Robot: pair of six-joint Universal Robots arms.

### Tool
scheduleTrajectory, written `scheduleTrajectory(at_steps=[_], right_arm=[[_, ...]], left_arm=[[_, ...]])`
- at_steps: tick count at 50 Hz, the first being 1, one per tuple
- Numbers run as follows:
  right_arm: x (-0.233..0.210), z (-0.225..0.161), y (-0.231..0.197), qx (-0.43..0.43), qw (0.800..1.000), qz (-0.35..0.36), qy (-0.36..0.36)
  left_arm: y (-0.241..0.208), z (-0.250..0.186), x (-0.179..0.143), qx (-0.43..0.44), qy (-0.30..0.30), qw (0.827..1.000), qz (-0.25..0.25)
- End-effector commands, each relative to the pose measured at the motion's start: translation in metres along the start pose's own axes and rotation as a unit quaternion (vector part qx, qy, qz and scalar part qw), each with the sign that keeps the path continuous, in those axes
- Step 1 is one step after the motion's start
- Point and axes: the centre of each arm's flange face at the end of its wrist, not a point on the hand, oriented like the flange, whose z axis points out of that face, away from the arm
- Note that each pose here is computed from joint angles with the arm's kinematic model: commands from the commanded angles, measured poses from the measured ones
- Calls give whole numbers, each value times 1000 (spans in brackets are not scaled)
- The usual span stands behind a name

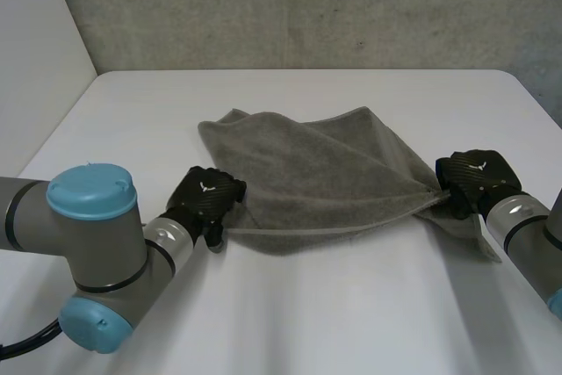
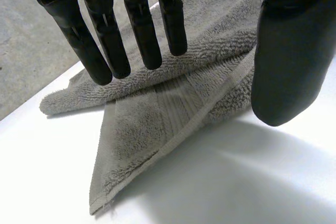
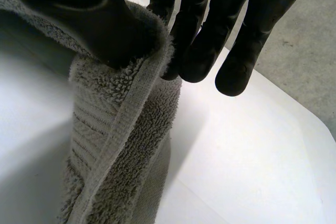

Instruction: Fold the towel.

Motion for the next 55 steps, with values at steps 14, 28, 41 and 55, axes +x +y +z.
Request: scheduleTrajectory(at_steps=[14, 28, 41, 55], right_arm=[[-6, -1, 2, -3, 1000, -1, -9], [-8, -2, 3, -4, 1000, -2, -11], [-10, -2, 6, -8, 1000, -1, -14], [26, -27, -77, 102, 994, -22, 43]], left_arm=[[12, 6, -10, -30, -3, 1000, -10], [15, 21, -11, -26, -4, 1000, -10], [16, 31, -9, -23, -2, 1000, -11], [-53, 7, -49, 68, -64, 996, -2]])
